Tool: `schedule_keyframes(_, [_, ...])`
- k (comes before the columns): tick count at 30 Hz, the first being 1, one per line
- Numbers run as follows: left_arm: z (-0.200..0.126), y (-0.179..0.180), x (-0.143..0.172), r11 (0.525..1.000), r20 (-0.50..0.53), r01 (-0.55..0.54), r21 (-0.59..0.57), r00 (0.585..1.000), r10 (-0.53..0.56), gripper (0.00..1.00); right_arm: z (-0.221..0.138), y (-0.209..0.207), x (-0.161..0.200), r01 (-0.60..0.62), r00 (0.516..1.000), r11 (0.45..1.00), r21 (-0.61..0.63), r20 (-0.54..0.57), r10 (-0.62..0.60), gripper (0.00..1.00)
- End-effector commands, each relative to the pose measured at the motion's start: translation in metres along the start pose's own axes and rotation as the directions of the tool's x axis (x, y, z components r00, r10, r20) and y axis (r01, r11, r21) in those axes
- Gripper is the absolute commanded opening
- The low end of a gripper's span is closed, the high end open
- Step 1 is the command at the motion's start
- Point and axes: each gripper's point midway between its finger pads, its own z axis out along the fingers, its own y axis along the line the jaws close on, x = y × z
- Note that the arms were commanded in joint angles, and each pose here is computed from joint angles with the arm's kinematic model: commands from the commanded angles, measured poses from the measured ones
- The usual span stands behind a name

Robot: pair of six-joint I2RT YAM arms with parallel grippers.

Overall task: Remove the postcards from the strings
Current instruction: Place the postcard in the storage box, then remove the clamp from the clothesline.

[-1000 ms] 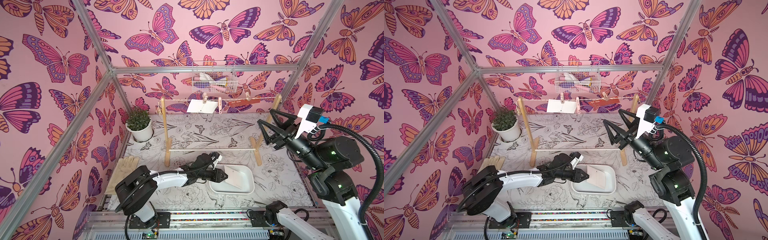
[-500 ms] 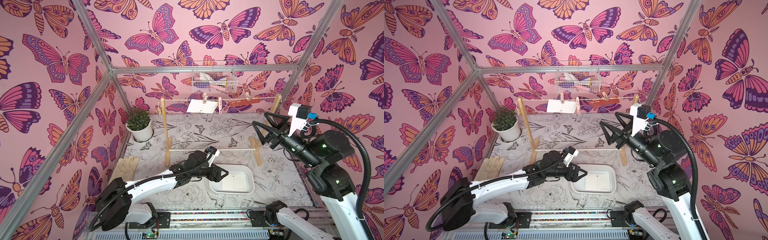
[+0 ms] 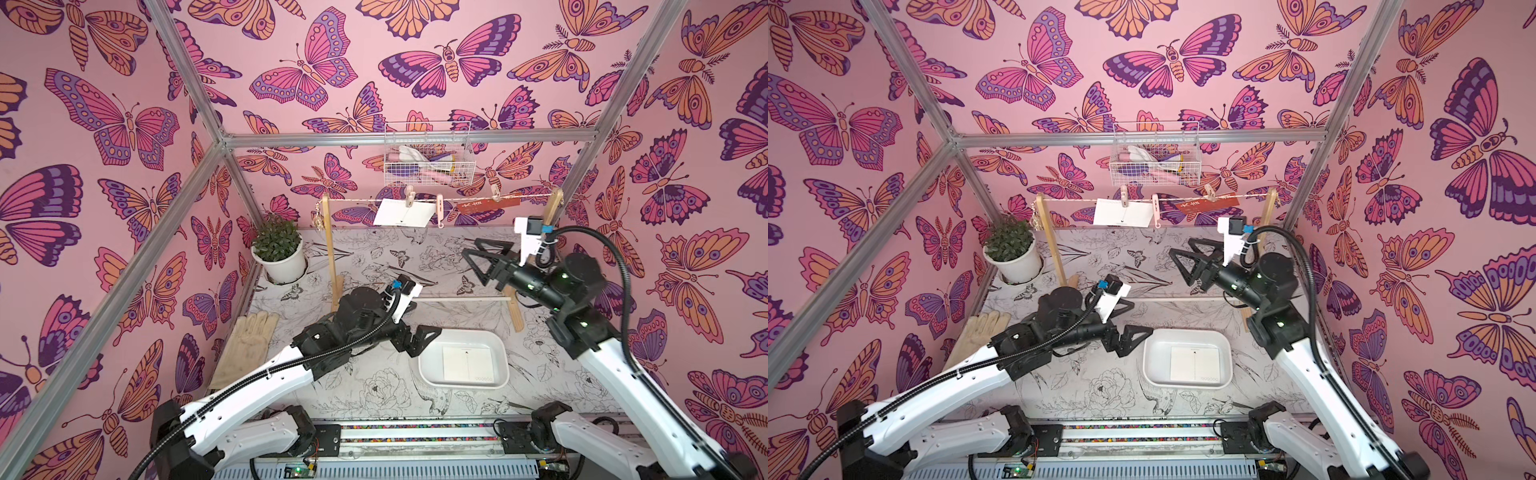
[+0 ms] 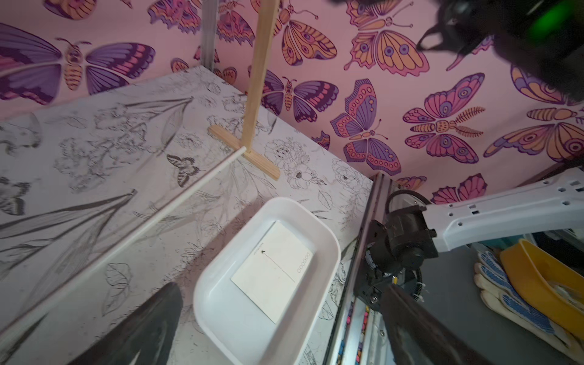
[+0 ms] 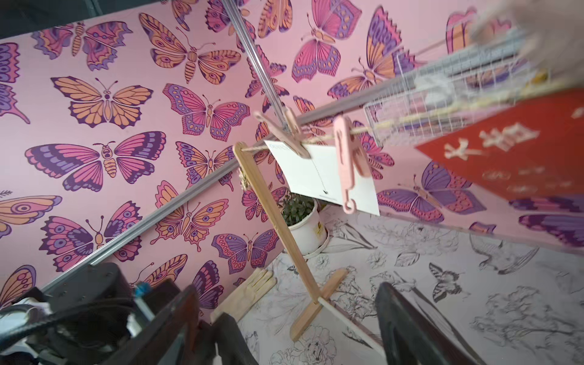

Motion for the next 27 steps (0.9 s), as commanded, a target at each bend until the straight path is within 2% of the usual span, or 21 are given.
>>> schedule_keyframes(1, [-0.012, 0.018, -0.003, 1.000, -0.007, -0.005, -0.008, 1.000, 0.004, 1.00, 0.010, 0.033, -0.033, 0.071, 0.989, 0.977, -0.199, 0.143, -0.043, 0.87])
schedule_keyframes(5, [-0.019, 0.035, -0.013, 0.999, 0.045, 0.033, 0.017, 0.998, -0.034, 1.00, 0.033, 0.012, -0.022, 0.090, 0.985, 0.972, -0.217, 0.164, -0.054, 0.87])
schedule_keyframes(10, [-0.016, 0.051, -0.011, 0.999, 0.039, 0.050, 0.021, 0.998, -0.051, 1.00, 0.048, -0.003, -0.018, 0.190, 0.937, 0.944, -0.271, 0.336, -0.092, 0.84])
schedule_keyframes(13, [-0.013, 0.054, -0.008, 0.998, 0.033, 0.054, 0.022, 0.998, -0.054, 1.00, 0.062, -0.014, -0.015, 0.211, 0.921, 0.934, -0.289, 0.378, -0.091, 0.82])
schedule_keyframes(17, [-0.010, 0.054, -0.005, 0.998, 0.028, 0.062, 0.030, 0.998, -0.063, 1.00, 0.084, -0.027, -0.007, 0.235, 0.925, 0.929, -0.287, 0.361, -0.123, 0.79])
schedule_keyframes(21, [-0.010, 0.056, -0.002, 0.998, 0.024, 0.062, 0.025, 0.998, -0.063, 1.00, 0.087, -0.023, -0.011, 0.305, 0.898, 0.917, -0.256, 0.399, -0.188, 0.79])
schedule_keyframes(27, [-0.009, 0.056, 0.000, 0.998, 0.018, 0.064, 0.026, 0.998, -0.065, 1.00, 0.085, -0.024, -0.023, 0.337, 0.870, 0.918, -0.208, 0.443, -0.218, 0.79])
